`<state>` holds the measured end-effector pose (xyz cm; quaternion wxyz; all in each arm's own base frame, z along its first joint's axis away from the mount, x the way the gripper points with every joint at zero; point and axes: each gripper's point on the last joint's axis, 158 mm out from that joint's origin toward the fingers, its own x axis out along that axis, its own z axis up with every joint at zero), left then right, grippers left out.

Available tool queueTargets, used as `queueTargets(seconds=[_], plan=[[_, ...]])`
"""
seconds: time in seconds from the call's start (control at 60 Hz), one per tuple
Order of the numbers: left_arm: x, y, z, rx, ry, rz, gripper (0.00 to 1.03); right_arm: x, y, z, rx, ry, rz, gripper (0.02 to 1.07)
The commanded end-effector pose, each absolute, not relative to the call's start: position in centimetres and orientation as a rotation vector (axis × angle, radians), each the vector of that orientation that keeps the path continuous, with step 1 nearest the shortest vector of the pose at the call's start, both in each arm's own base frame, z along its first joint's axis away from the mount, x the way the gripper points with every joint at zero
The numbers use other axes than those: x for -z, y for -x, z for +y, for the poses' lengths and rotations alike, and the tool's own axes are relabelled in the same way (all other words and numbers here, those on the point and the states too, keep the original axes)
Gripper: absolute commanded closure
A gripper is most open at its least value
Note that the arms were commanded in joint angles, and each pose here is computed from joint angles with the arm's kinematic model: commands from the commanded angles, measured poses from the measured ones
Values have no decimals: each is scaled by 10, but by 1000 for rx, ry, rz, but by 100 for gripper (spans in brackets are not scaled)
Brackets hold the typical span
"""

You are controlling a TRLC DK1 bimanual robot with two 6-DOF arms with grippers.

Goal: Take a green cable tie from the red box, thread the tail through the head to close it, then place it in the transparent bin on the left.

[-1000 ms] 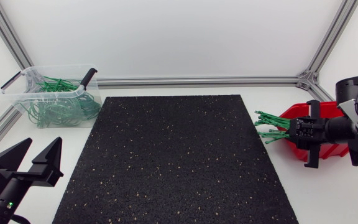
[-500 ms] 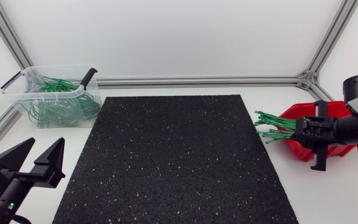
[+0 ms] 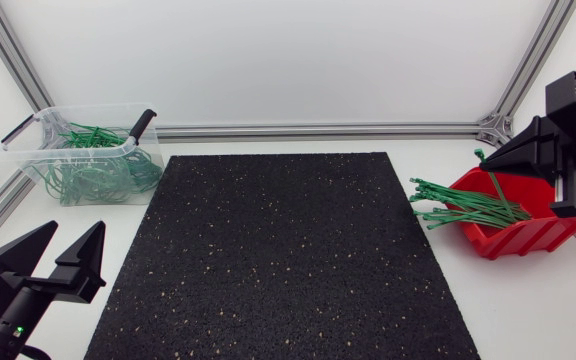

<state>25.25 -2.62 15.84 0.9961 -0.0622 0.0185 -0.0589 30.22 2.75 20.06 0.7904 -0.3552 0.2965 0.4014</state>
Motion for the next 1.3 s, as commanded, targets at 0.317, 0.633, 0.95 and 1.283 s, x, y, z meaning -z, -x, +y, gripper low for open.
queueTargets(seconds=[0.317, 0.633, 0.95, 1.283], plan=[[-171, -251, -42, 194, 208, 68, 4, -250, -278, 107, -1017, 443, 671, 101], [-194, -251, -65, 313, 288, 131, 4, -244, -247, 170, -1181, 363, 772, 101], [-198, -257, -98, 473, 357, 258, 4, -232, -236, 211, -1295, 177, 884, 101], [-195, -244, -156, 701, 368, 382, 4, -221, -228, 243, -1393, -101, 1030, 101]])
